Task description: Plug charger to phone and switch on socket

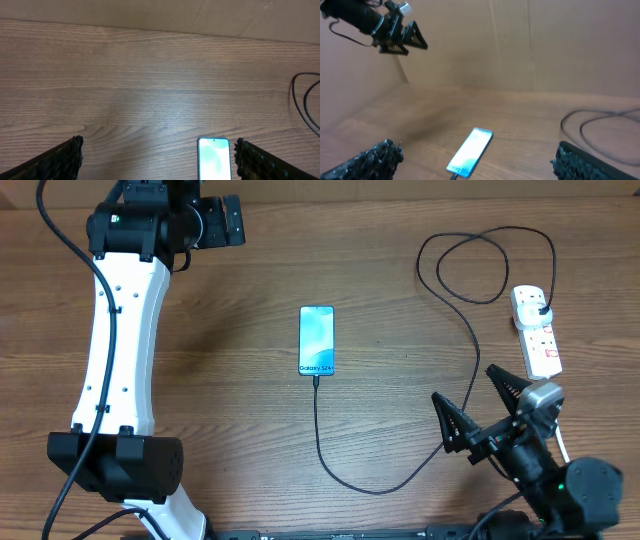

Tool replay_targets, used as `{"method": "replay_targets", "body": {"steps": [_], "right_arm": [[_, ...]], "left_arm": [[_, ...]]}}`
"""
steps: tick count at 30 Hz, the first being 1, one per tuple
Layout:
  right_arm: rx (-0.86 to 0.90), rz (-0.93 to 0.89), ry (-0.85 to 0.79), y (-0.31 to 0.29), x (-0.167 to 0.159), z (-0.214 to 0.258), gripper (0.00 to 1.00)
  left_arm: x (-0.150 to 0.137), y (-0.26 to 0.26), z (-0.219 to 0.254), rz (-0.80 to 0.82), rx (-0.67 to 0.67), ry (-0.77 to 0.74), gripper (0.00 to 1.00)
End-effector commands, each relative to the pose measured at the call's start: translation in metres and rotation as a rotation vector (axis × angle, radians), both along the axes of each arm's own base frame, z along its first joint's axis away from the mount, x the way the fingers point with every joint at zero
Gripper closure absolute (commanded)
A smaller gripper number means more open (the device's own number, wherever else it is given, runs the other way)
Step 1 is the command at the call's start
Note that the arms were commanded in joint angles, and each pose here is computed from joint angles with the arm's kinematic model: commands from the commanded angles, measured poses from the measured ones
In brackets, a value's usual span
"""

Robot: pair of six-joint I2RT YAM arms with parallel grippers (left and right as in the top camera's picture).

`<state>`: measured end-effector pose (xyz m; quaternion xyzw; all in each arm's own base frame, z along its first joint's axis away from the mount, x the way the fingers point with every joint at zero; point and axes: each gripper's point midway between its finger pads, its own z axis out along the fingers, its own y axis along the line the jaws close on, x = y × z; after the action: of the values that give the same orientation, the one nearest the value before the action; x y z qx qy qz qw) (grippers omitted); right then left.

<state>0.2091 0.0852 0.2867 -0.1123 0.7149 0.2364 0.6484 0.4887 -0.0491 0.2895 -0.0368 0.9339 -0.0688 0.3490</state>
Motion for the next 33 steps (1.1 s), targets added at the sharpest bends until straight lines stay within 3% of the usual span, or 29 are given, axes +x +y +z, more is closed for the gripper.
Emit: {"method": "replay_targets", "body": {"steps": [1, 8, 33], "right_arm": [[-0.002, -0.016, -0.045, -0.002, 0.004, -0.020, 0.00], [0.011, -0.076, -0.161, -0.008, 0.006, -0.039, 0.00], [0.034, -0.191, -0.264, -0.025, 0.023, -0.060, 0.00]], "left_arm": [[0.001, -0.001, -0.002, -0.007, 0.008, 0.002, 0.00], [0.001, -0.001, -0.002, -0.007, 0.008, 0.002, 0.00], [0.001, -0.001, -0.002, -0.007, 0.009, 0.002, 0.00]]}}
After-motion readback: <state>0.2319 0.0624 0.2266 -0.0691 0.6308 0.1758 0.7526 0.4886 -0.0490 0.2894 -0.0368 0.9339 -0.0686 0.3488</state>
